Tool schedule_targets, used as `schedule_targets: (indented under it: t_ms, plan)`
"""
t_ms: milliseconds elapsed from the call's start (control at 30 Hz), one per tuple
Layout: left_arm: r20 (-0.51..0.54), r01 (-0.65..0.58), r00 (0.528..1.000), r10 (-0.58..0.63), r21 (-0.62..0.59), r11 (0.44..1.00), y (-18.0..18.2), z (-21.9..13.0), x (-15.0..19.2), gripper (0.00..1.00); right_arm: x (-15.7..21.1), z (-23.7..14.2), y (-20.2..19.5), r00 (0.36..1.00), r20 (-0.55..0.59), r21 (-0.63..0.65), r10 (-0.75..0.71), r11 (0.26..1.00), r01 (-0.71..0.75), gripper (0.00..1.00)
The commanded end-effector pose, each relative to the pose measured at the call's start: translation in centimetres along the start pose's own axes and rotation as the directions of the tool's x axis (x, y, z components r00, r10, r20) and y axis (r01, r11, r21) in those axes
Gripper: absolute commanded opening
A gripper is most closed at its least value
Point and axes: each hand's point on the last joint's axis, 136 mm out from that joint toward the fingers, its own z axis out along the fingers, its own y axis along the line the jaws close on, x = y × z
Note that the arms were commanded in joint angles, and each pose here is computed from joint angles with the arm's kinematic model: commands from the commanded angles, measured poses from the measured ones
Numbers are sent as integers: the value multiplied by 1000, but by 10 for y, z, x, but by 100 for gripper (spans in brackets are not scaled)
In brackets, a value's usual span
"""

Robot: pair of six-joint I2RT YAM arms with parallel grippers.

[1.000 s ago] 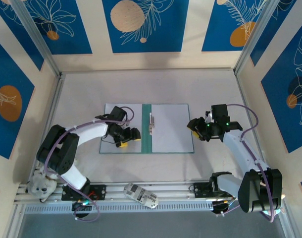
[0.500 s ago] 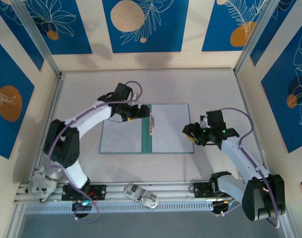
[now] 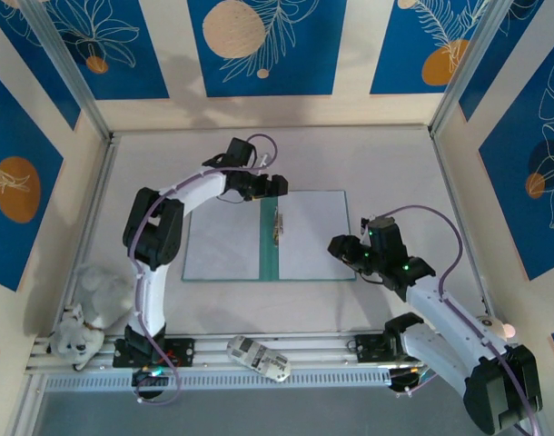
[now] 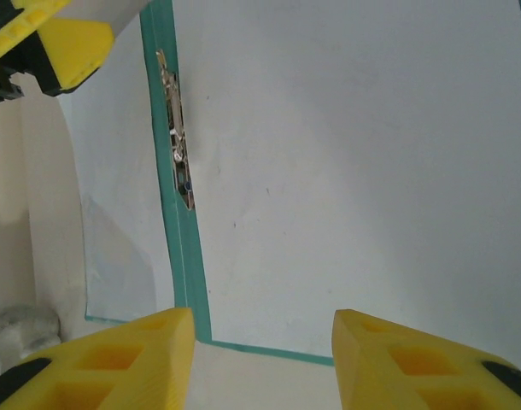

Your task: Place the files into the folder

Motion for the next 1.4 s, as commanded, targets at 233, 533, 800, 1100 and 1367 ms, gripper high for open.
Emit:
schedule_targets:
  t_ms: [233, 533, 800, 1100, 1367]
  plan:
    - [-49, -31, 998, 36, 112, 993, -5, 21, 5, 86, -4, 8, -4, 999, 45, -20, -1, 1000, 2, 47]
    - [-71, -21, 997, 31, 139, 990, -5, 29, 13, 86, -5, 14, -9, 999, 22, -14, 35, 999, -34, 47]
    - [-99, -18, 994, 34, 156, 988, -7, 34, 22, 86, -5, 15, -11, 999, 17, -6, 40, 999, -40, 48]
    - [-119, -11, 992, 29, 153, 988, -5, 39, 31, 86, -5, 15, -11, 999, 16, -8, 41, 999, -41, 47]
    - [-140, -7, 990, 29, 158, 987, -6, 40, 38, 86, -5, 15, -12, 999, 17, -8, 48, 999, -48, 48]
